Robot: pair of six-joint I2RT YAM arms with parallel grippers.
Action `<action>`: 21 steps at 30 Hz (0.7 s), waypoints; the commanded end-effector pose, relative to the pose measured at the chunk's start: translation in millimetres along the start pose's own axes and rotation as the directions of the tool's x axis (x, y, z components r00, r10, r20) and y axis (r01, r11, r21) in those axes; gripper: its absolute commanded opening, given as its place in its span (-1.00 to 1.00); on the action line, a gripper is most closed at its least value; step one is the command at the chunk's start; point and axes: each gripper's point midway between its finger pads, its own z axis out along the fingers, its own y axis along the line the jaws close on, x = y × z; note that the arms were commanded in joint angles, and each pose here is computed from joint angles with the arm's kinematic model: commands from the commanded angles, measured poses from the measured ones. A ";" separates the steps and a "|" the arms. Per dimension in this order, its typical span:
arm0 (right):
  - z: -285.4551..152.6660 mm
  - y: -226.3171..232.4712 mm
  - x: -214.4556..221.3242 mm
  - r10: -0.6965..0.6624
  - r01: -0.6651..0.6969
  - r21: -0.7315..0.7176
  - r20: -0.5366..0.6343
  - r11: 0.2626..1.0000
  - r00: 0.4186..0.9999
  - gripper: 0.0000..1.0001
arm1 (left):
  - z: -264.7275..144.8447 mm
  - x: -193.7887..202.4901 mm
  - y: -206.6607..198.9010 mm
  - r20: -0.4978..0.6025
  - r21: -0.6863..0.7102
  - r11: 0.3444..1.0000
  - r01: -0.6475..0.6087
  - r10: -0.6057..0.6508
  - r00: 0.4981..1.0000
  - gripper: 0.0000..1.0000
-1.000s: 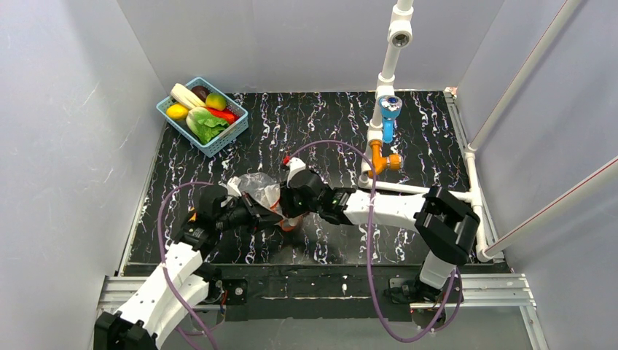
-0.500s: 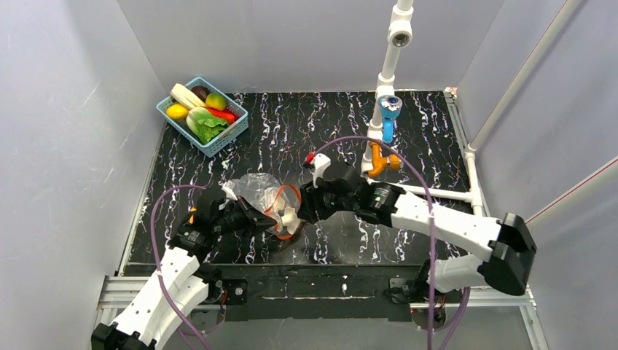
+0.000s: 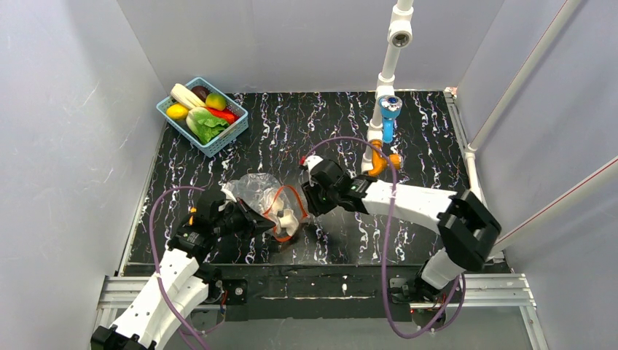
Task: Place the food in the zip-top bag and seal the zipper
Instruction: Place the fake vegetable in the zipper food storage bag, then adjust the zipper food storage bag at the center of the board.
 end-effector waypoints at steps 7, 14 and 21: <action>22.8 33.4 -19.2 -0.029 0.039 -0.167 0.060 0.985 0.998 -0.05 | -6.6 -0.2 -1.5 0.010 -0.019 0.999 -0.031 0.031 0.999 -1.00; 33.4 46.6 -24.8 -0.038 0.055 -0.233 0.076 0.971 0.996 -0.01 | -10.9 -1.2 -0.7 0.012 -0.049 0.997 -0.055 0.056 0.998 -1.00; 52.9 44.2 -16.9 -0.047 0.056 -0.171 0.055 0.984 0.997 -0.41 | -15.3 -3.5 -11.6 0.022 -0.029 0.997 -0.066 0.067 0.998 -1.00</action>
